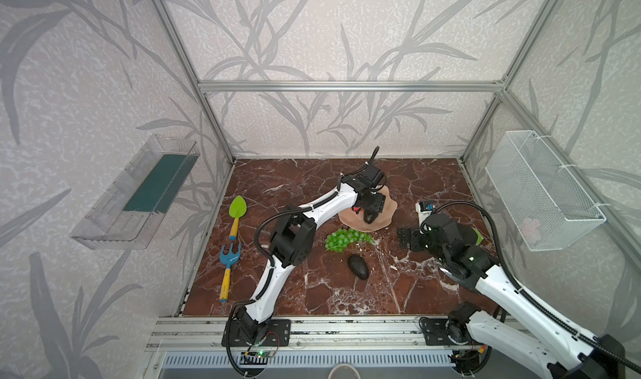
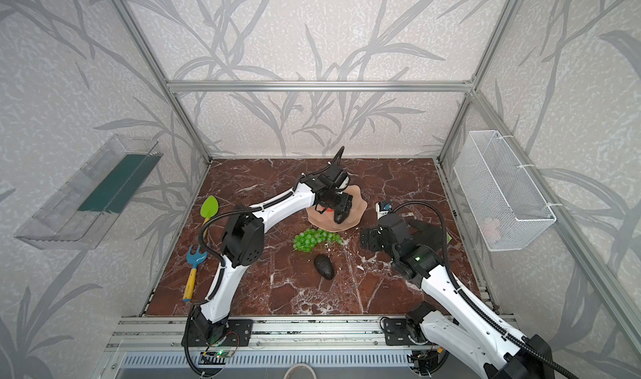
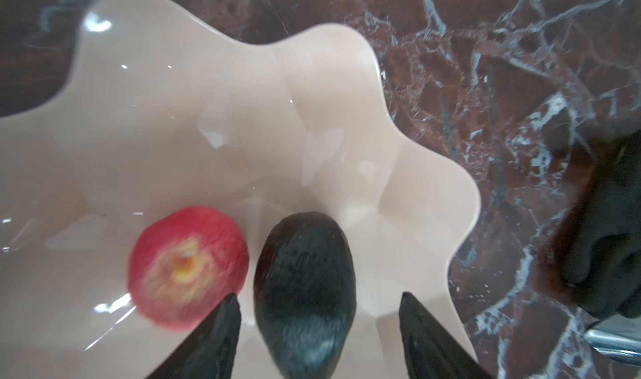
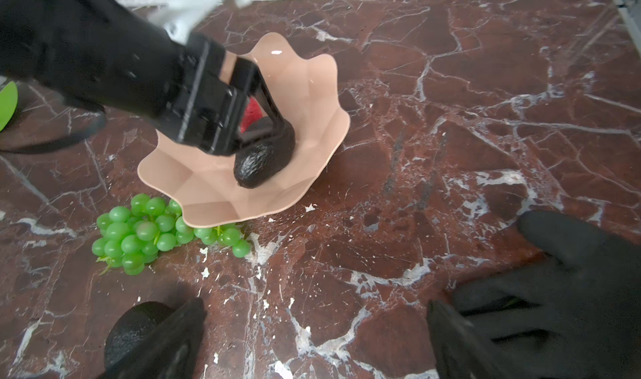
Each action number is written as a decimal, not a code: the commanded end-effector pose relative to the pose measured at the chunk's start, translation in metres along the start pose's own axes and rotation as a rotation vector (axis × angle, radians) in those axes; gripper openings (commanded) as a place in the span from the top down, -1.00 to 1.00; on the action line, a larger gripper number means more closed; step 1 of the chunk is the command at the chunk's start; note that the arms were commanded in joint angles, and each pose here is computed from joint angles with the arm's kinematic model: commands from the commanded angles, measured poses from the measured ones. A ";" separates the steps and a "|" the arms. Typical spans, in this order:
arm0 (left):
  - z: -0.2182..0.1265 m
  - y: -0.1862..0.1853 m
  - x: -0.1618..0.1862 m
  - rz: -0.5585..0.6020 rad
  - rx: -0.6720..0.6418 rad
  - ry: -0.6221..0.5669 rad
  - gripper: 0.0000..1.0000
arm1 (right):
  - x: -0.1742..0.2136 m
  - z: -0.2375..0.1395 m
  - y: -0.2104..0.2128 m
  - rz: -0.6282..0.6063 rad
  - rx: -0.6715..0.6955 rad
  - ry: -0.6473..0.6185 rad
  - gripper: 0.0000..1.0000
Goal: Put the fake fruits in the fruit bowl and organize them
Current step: 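Place the avocado in the bowl beside the apple with the left gripper, then grasp the second avocado with the right gripper while the left gripper retracts, then lower the avocado into the bowl next to the first and release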
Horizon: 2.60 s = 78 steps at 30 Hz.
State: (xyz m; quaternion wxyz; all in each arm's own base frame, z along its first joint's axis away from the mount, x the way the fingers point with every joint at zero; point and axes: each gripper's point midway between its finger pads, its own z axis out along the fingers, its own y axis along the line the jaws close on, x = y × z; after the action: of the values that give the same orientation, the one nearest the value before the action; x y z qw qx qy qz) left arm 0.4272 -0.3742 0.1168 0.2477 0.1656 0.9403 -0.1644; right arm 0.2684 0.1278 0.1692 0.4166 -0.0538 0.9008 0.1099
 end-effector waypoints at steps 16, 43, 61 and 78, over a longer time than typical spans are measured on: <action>-0.233 0.208 0.075 -0.454 -0.365 -0.681 -0.88 | 0.091 0.049 0.159 -0.232 -0.301 0.327 -0.89; -0.254 0.243 0.117 -0.532 -0.434 -0.711 -0.92 | 0.110 0.063 0.160 -0.293 -0.191 0.406 0.17; -0.273 0.244 0.124 -0.552 -0.431 -0.749 -0.92 | -0.067 0.054 0.154 -0.363 -0.178 0.028 0.18; -0.276 0.234 0.140 -0.578 -0.365 -0.735 -0.93 | -0.049 0.191 0.160 -0.458 -0.177 0.178 0.17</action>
State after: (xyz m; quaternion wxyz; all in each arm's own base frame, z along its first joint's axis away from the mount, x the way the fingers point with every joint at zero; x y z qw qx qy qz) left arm 0.2947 -0.0257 0.2215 0.5378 -0.2120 0.8097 -0.1008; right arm 0.4026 0.3189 0.1052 0.3344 -0.2929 0.8929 0.0721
